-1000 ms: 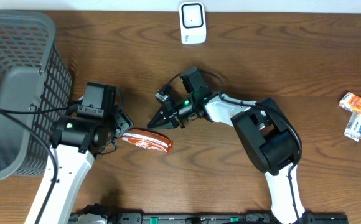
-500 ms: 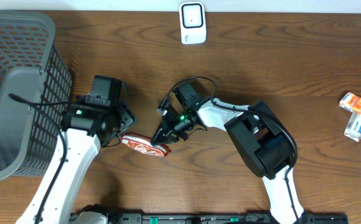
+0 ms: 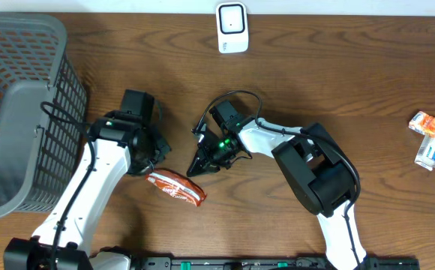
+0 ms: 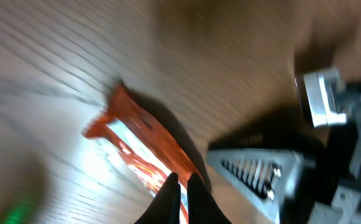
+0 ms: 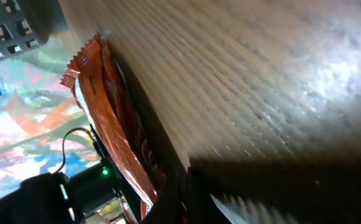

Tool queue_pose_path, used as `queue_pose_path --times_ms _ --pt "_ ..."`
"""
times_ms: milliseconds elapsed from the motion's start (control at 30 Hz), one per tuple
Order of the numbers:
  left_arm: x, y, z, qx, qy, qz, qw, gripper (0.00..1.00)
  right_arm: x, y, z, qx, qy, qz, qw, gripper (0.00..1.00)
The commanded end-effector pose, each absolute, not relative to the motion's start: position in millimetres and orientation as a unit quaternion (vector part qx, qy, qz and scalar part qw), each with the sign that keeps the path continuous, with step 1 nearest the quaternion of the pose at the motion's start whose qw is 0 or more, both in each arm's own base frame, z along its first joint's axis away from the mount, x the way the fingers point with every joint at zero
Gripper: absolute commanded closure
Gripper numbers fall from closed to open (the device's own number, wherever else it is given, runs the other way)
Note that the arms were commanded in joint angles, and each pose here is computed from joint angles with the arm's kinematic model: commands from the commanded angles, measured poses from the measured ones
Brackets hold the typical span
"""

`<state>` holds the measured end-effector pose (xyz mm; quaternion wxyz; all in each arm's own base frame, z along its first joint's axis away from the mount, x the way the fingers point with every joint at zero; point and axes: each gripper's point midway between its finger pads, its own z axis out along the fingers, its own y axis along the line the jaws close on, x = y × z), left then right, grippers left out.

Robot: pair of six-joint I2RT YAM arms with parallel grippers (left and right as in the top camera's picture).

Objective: Scan the item barcode

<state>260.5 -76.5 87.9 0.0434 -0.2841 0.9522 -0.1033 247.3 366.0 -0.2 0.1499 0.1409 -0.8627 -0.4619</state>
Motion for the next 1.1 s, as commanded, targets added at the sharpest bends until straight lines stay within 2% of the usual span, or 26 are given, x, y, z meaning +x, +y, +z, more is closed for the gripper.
queue_pose_path --times_ms 0,200,367,500,600,700,833,967,1067 --pt "255 -89 88 -0.238 0.961 -0.138 0.025 0.92 274 371 23 0.177 -0.847 -0.491 0.101 0.99" --pt "265 -88 112 -0.191 0.966 -0.152 0.081 0.92 298 358 59 0.198 -0.86 -0.467 0.053 0.99" --pt "280 -78 175 -0.179 0.948 -0.184 0.187 0.91 286 325 70 0.226 -0.905 -0.359 0.029 0.99" --pt "278 -66 240 -0.16 0.921 -0.193 0.298 0.74 251 320 72 0.231 -0.909 -0.336 0.084 0.99" --pt "264 -51 275 -0.164 0.897 -0.177 0.371 0.53 227 325 62 0.247 -0.907 -0.324 0.11 0.99" --pt "246 -39 297 -0.17 0.876 -0.166 0.419 0.38 209 330 47 0.26 -0.914 -0.29 0.114 0.99" --pt "225 -28 315 -0.177 0.856 -0.157 0.46 0.31 192 339 32 0.272 -0.923 -0.251 0.106 0.99" --pt "208 -18 319 -0.187 0.848 -0.141 0.476 0.31 177 354 29 0.291 -0.922 -0.237 0.094 0.99" --pt "201 -15 314 -0.192 0.852 -0.132 0.469 0.31 185 348 15 0.27 -0.945 -0.173 0.061 0.99"
